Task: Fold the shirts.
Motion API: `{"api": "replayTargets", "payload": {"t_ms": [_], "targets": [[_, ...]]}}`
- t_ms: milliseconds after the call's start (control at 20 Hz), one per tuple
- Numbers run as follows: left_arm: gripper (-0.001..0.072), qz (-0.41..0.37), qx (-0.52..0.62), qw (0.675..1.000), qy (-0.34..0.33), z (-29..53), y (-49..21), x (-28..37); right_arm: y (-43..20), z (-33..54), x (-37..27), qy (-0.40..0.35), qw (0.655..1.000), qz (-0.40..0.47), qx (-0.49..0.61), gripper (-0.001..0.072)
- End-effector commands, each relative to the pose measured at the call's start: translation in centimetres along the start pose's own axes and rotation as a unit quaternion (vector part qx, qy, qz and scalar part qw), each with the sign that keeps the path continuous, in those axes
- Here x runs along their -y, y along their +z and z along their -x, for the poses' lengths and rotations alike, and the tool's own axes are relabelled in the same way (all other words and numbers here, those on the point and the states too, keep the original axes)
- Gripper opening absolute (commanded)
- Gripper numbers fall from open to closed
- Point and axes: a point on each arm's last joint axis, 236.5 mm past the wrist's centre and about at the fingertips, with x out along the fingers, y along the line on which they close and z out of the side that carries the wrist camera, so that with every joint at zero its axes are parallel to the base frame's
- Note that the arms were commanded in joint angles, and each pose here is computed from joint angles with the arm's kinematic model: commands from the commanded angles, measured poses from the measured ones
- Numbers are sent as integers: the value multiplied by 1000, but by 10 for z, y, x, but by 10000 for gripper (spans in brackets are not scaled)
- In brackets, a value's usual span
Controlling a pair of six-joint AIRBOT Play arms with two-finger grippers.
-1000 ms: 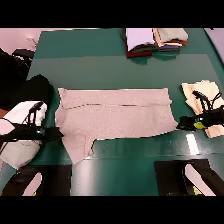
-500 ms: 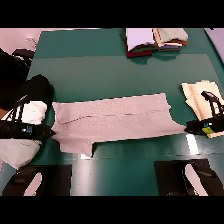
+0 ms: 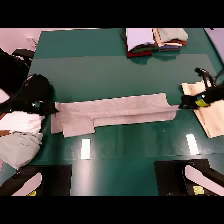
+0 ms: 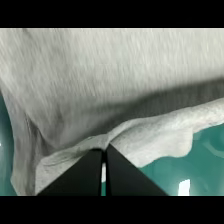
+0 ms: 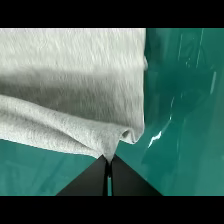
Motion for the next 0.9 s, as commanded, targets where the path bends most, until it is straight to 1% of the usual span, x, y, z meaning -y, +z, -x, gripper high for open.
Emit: {"api": "replayTargets", "payload": {"t_ms": [0,300,350,400,450,500,550,600,700,750,800,850], "targets": [[22,-5,16,1000,10,-23,42,-14,40,-23,-12,7,1000,5,-13,11],[24,10,13,1000,17,-51,57,-30,80,-45,-18,12,1000,12,-23,13],[38,11,17,1000,15,-50,60,-29,86,-46,-21,20,1000,12,-19,38],[283,10,23,1000,14,-48,65,-27,93,-45,-21,28,999,11,-12,235],[508,11,28,999,13,-43,71,-24,98,-41,-23,43,999,7,-6,331],[480,9,30,999,11,-37,75,-21,99,-36,-27,64,998,11,-4,331],[479,11,34,999,7,-31,81,-16,98,-30,-31,91,996,16,-1,344],[479,16,40,999,2,-25,87,-11,94,-24,-28,107,994,19,-1,373],[477,27,49,998,-24,-19,94,3,80,-22,-6,106,994,-4,-2,462],[335,32,49,998,-35,-18,94,8,71,-26,8,107,994,-26,-5,494],[58,31,48,998,-41,-19,94,12,61,-33,23,108,993,-51,-10,537],[31,20,50,998,-42,-20,95,15,48,-42,37,111,991,-76,-22,537]]}}
